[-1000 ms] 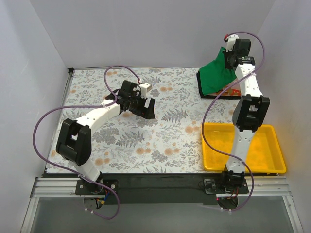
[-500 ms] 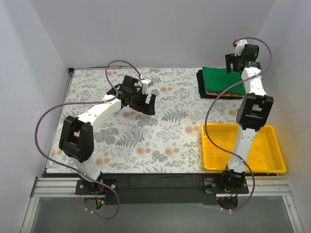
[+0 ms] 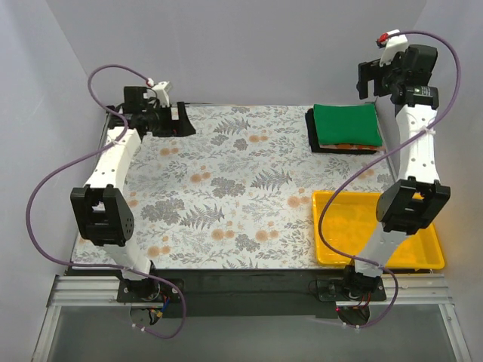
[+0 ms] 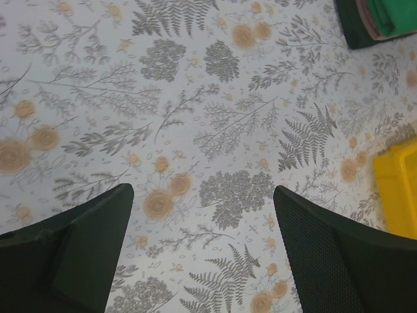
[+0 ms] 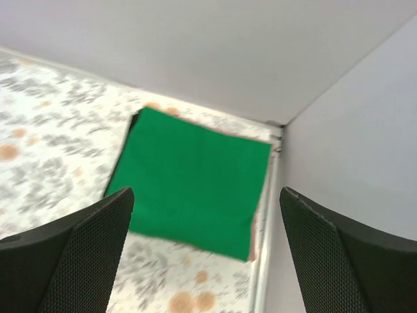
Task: Fold and stack the t-shirts
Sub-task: Neatly place the folded tshirt to the corner
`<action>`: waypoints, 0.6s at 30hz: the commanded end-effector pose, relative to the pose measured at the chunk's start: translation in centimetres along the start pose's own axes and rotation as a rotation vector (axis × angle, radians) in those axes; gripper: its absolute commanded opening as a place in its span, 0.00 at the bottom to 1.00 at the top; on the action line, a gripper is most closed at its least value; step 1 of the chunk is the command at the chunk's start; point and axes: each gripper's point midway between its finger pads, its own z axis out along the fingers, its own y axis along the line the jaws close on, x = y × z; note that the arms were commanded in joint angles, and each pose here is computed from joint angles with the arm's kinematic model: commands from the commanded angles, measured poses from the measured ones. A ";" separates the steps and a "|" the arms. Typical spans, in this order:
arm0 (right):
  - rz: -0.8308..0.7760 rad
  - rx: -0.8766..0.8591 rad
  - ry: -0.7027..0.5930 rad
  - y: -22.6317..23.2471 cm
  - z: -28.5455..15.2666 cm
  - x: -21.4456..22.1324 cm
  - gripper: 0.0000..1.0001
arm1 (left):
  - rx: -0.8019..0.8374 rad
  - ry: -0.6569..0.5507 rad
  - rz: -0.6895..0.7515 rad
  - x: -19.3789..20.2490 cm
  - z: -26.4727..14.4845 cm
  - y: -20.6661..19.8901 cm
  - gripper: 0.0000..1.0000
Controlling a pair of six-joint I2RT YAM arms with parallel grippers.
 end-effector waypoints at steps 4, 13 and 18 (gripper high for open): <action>0.104 -0.275 0.122 9.5 -5.2 4.5 0.98 | 0.049 0.024 -0.121 0.4 -5.8 2.0 0.89; 0.090 -0.469 0.279 19.3 -10.5 14.6 0.98 | -0.075 0.091 -0.077 6.8 -7.9 3.6 0.89; 0.073 -0.476 0.358 20.8 -12.1 19.3 0.98 | -0.110 0.123 -0.072 10.2 -8.2 4.0 0.89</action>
